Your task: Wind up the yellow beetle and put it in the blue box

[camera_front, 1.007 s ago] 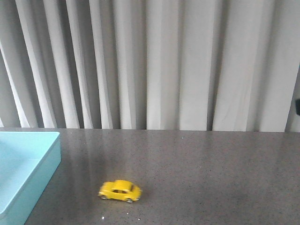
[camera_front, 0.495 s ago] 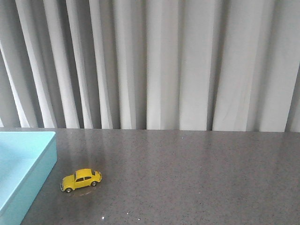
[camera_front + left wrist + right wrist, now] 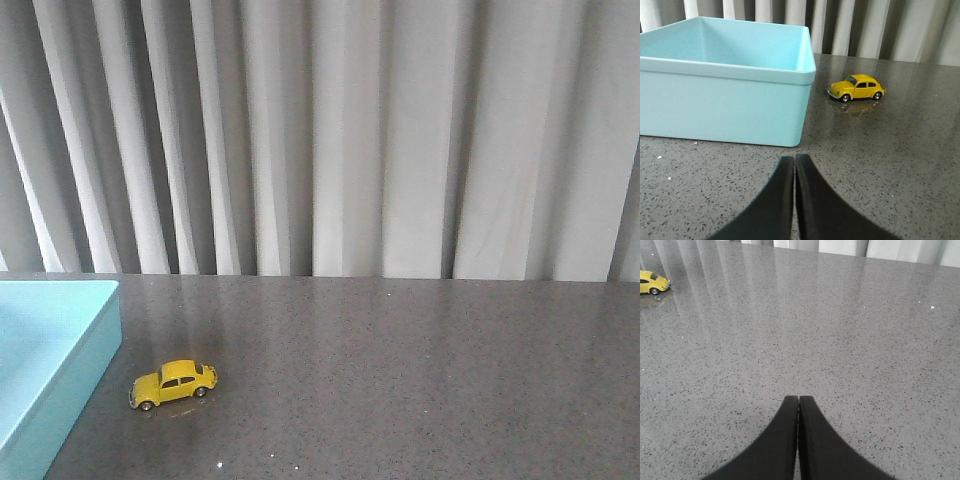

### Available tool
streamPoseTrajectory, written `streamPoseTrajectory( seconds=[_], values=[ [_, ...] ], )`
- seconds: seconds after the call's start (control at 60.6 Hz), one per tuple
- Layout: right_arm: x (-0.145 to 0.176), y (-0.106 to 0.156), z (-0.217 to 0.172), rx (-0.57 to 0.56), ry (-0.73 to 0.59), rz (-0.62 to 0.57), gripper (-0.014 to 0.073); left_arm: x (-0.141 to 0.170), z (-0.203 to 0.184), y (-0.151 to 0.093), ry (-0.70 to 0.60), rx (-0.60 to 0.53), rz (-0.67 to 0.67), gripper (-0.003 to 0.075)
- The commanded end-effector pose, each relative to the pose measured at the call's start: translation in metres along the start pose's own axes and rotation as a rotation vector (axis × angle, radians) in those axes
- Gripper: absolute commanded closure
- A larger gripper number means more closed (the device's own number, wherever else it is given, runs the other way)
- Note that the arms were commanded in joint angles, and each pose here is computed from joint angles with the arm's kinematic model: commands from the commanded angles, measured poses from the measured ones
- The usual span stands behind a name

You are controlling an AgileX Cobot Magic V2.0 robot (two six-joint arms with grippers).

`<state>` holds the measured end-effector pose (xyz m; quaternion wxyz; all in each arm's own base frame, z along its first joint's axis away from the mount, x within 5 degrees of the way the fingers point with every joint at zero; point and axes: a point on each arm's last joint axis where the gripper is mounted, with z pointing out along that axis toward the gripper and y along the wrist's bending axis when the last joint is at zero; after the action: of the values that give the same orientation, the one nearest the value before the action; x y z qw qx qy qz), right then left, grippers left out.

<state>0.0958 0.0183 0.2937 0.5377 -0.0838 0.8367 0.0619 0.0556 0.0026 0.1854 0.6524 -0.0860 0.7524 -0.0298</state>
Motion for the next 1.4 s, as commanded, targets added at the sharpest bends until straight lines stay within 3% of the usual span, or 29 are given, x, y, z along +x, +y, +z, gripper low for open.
streamPoseTrajectory(
  seconds=[0.0,0.297,0.512,0.644,0.842,0.974,1.205,1.386],
  values=[
    [-0.014,-0.002,-0.004,0.021,-0.091,0.006,0.0602,-0.011,-0.003,-0.001,-0.097,0.013,-0.009,0.0726],
    [-0.014,-0.002,-0.004,0.021,-0.091,0.005,0.0602,-0.016,-0.003,-0.001,-0.148,0.015,-0.024,0.0726],
    [-0.014,-0.002,-0.004,0.021,-0.091,0.005,0.0602,-0.031,-0.007,0.000,-0.316,0.060,-0.401,0.0726],
    [-0.014,-0.002,-0.004,0.021,-0.091,0.005,0.0602,-0.037,-0.009,0.002,-0.387,0.062,-0.467,0.0726],
    [-0.014,-0.002,-0.004,0.021,-0.091,0.005,0.0602,-0.040,-0.010,0.001,-0.383,0.083,-0.549,0.0722],
    [-0.014,-0.002,-0.004,0.021,-0.091,0.005,0.0602,-0.057,-0.017,-0.006,-0.357,0.112,-0.495,0.0717],
    [-0.014,-0.002,-0.004,0.021,-0.091,0.005,0.0602,-0.103,-0.042,-0.017,-0.419,0.154,-0.360,0.0702],
    [-0.014,-0.002,-0.004,0.021,-0.091,0.005,0.0602,-0.136,-0.045,-0.030,-0.280,0.151,-0.130,0.0603]
  ],
)
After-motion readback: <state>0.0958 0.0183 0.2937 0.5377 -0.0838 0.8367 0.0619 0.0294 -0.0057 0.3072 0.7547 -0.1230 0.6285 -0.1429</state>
